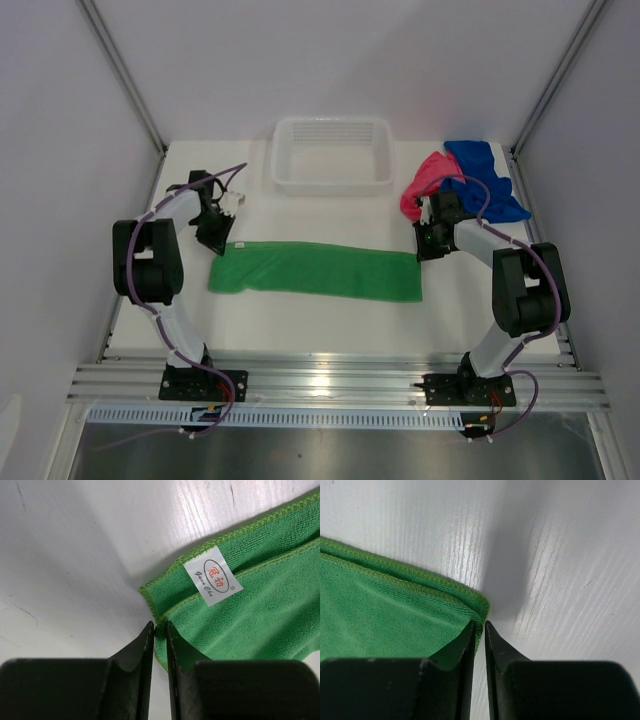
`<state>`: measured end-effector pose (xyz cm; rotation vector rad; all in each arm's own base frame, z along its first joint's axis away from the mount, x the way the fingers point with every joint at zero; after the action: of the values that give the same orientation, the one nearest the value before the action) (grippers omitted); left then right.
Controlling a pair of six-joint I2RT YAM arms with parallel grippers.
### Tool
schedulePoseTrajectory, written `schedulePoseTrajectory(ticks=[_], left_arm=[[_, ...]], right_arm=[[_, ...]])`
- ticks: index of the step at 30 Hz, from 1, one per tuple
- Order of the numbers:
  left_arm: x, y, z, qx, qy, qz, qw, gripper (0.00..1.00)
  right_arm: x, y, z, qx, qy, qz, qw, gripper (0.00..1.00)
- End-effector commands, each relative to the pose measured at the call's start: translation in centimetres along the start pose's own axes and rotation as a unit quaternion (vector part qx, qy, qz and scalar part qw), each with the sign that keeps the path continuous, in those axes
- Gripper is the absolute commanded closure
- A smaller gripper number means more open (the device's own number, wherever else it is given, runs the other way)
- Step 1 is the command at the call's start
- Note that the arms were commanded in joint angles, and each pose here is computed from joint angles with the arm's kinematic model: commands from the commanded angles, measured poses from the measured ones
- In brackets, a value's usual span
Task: Roll the towels
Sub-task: Fold the towel
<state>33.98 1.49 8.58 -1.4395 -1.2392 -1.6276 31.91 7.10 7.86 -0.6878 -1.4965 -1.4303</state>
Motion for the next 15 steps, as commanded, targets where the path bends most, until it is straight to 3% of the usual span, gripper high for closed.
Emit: schedulePoseTrajectory(ticks=[1,6,10,15], left_arm=[[0.6,0.9,-0.5,-0.008,-0.011,-0.012,1.000,0.83],[0.8,1.0,-0.5,-0.011,-0.008,-0.015,1.000,0.99],[1.1,1.2,-0.3,-0.013,0.000,-0.020,1.000,0.99],[2.0,1.9,-0.1,-0.021,0.018,-0.052,0.998,0.99]], right_arm=[[0.8,0.5,0.0,0.007,-0.002,-0.016,1.000,0.85],[0.8,0.6,0.0,0.009,-0.003,-0.018,1.000,0.91],[0.9,0.6,-0.1,0.010,-0.005,-0.021,1.000,0.99],[1.2,0.8,-0.4,0.015,-0.015,-0.026,0.999,1.00]])
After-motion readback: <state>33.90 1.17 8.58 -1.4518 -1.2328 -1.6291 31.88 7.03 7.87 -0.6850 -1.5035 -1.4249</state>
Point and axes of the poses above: each gripper's point midway between its finger pads, its own x axis back along the fingers, its own z axis along the line the jaws close on, y = z × x, the point moved 6 cm from there along x, back along the fingers, and after that the axes turned 1 degree about x, right-handed, at the moved point
